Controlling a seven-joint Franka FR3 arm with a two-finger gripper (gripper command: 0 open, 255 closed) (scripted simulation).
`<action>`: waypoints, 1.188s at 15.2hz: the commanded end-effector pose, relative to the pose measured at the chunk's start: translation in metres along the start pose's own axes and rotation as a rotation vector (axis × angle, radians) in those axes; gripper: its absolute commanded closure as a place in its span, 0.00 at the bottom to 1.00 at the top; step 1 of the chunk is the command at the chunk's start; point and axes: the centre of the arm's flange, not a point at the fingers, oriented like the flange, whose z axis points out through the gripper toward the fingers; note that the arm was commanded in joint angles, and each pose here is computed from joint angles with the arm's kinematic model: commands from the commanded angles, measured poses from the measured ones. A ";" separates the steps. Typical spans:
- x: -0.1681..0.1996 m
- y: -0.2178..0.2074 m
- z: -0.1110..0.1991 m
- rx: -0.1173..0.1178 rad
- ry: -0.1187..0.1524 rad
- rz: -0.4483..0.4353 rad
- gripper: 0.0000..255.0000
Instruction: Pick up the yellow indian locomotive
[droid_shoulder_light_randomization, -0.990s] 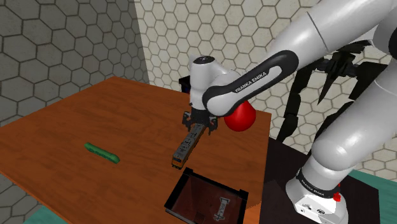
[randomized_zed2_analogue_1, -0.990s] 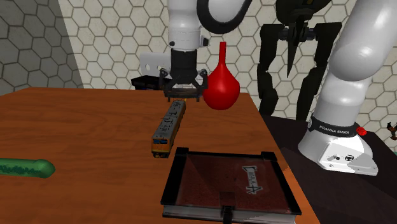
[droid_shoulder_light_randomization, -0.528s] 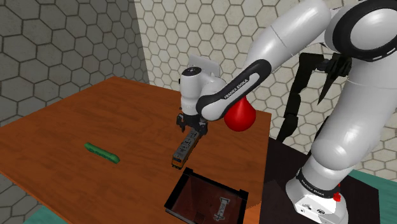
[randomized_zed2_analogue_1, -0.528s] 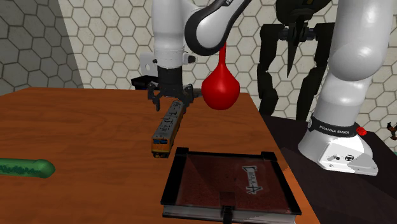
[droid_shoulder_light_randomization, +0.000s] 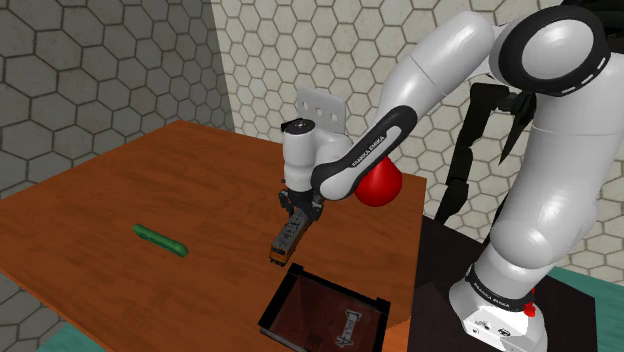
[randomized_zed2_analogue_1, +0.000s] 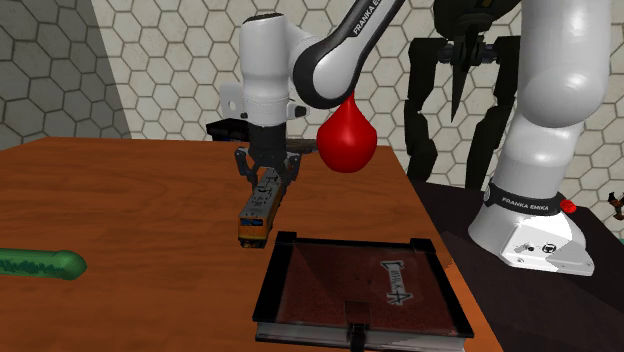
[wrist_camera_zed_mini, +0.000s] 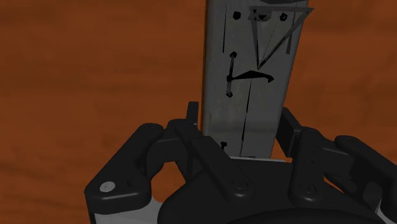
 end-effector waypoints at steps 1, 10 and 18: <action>0.000 0.000 0.001 0.000 0.000 0.000 1.00; 0.001 0.000 -0.004 0.000 0.000 0.000 1.00; 0.004 -0.003 -0.046 0.000 0.000 0.000 1.00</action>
